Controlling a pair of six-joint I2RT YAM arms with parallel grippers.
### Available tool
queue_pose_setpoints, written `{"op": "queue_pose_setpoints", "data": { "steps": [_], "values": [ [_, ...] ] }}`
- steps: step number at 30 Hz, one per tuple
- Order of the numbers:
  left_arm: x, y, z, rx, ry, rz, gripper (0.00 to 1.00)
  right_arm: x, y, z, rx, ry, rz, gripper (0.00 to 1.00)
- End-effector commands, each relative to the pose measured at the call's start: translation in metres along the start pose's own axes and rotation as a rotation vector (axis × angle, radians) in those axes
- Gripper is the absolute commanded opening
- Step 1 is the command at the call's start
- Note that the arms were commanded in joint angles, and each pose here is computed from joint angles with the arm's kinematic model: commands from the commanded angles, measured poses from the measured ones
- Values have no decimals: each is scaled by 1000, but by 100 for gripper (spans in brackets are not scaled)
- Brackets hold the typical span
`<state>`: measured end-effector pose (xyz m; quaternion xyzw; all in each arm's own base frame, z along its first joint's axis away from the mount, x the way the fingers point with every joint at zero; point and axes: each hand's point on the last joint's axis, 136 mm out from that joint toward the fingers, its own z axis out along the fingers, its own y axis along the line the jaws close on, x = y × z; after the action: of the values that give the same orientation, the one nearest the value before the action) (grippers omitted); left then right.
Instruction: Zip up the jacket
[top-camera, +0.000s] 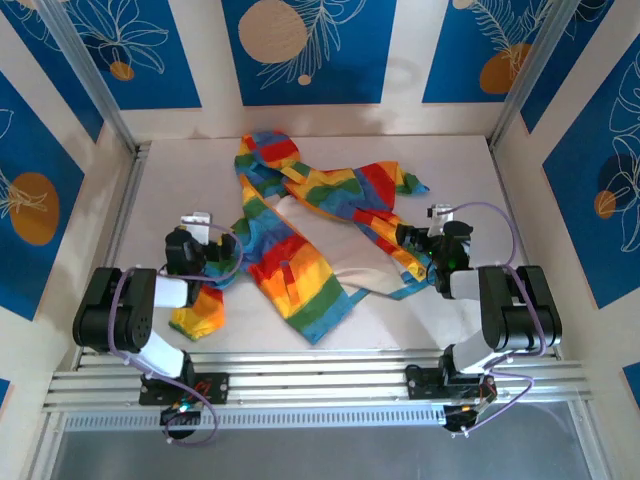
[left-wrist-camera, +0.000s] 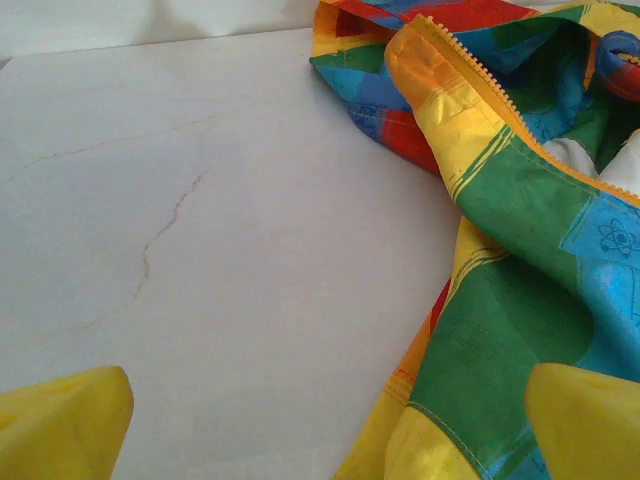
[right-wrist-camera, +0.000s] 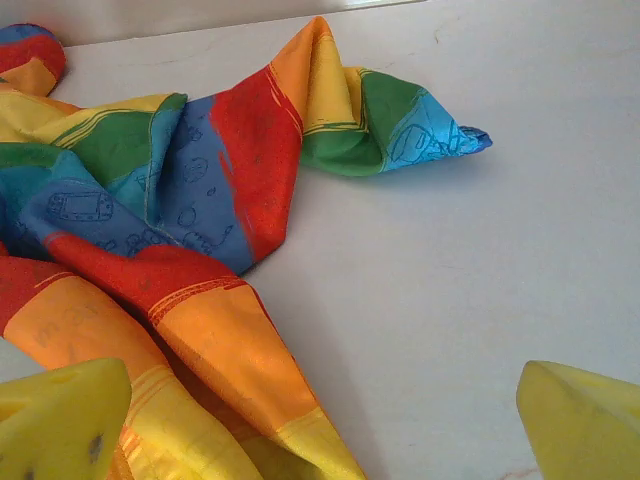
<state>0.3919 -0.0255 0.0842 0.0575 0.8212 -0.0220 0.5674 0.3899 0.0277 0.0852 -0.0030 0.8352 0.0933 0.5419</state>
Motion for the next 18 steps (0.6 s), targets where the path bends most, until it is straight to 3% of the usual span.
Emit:
{"op": "queue_pose_setpoints", "data": {
  "steps": [1,18],
  "values": [
    [-8,-3,2,19,-23,14,100,-10,1,3,-5,-24,-22,99],
    [-9,-3,2,19,-25,14,100,-10,0,3,-4,-25,-21,99]
  ]
}}
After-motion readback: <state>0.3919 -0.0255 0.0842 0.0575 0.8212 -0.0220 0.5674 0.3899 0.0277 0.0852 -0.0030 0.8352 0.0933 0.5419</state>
